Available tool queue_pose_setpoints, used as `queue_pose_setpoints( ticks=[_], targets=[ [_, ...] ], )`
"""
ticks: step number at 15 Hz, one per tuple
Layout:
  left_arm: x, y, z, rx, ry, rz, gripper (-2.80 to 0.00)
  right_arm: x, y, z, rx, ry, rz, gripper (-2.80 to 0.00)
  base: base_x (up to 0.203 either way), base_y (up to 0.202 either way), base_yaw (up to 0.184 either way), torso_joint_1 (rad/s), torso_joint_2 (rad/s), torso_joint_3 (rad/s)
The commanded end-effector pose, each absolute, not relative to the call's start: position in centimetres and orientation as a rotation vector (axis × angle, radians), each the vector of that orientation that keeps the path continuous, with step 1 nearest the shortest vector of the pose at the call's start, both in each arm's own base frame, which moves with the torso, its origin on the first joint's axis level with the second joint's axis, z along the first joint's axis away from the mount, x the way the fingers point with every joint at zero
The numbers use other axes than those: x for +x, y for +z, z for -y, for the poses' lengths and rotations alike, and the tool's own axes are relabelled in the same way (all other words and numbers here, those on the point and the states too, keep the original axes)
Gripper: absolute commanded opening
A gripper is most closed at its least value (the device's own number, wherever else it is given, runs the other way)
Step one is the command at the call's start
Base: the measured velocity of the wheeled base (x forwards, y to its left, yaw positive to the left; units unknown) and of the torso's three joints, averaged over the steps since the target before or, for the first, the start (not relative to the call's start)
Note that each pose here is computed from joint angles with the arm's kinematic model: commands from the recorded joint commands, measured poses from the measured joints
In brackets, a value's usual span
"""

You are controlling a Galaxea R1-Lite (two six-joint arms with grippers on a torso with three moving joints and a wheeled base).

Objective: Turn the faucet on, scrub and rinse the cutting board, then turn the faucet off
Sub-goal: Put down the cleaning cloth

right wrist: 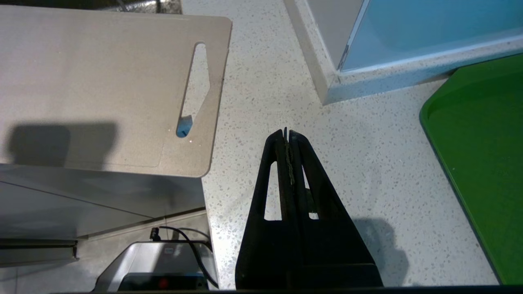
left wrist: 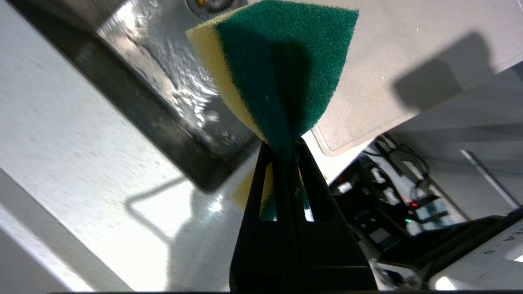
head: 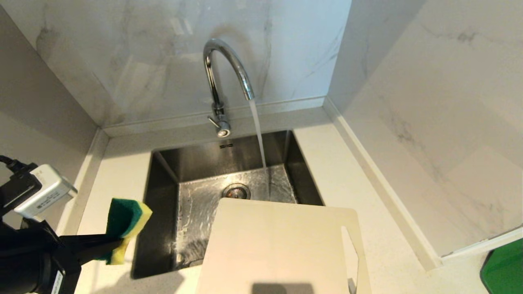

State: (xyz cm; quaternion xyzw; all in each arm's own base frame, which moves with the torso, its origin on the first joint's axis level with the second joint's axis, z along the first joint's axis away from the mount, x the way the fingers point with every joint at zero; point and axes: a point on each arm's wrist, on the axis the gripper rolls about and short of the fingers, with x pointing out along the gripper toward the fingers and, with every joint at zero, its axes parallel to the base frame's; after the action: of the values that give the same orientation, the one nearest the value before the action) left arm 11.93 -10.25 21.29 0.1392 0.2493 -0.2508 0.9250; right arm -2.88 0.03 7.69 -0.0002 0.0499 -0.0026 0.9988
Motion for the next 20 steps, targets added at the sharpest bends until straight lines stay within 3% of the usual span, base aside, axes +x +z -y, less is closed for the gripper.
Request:
queue_pose_setpoints(
  ticks=[1,8,14,20],
  targets=[
    [12.5,19.8,10.7,0.207,-0.470,-0.608,-2.80,-2.9,7.7,0.0,-0.001,-0.005,-0.102,-2.80,0.000,0.000,0.000,0.000,0.00,0.000],
    [12.6,16.1,10.7,0.226,-0.428,-0.800,-2.80,-2.9,7.7,0.0,-0.001,-0.005,-0.101,-2.80,0.000,0.000,0.000,0.005,0.00,-0.002],
    [13.6,16.3,11.9,0.215,-0.502,-0.813,-2.80,-2.9,7.7,0.0,-0.001,-0.005,-0.102,-2.80,0.000,0.000,0.000,0.000,0.00,0.000],
    [18.2,16.5,15.9,0.188,-0.519,-0.780,-2.80,-2.9,7.7,0.0,-0.001,-0.005,-0.101,-2.80,0.000,0.000,0.000,0.000,0.00,0.000]
  ],
)
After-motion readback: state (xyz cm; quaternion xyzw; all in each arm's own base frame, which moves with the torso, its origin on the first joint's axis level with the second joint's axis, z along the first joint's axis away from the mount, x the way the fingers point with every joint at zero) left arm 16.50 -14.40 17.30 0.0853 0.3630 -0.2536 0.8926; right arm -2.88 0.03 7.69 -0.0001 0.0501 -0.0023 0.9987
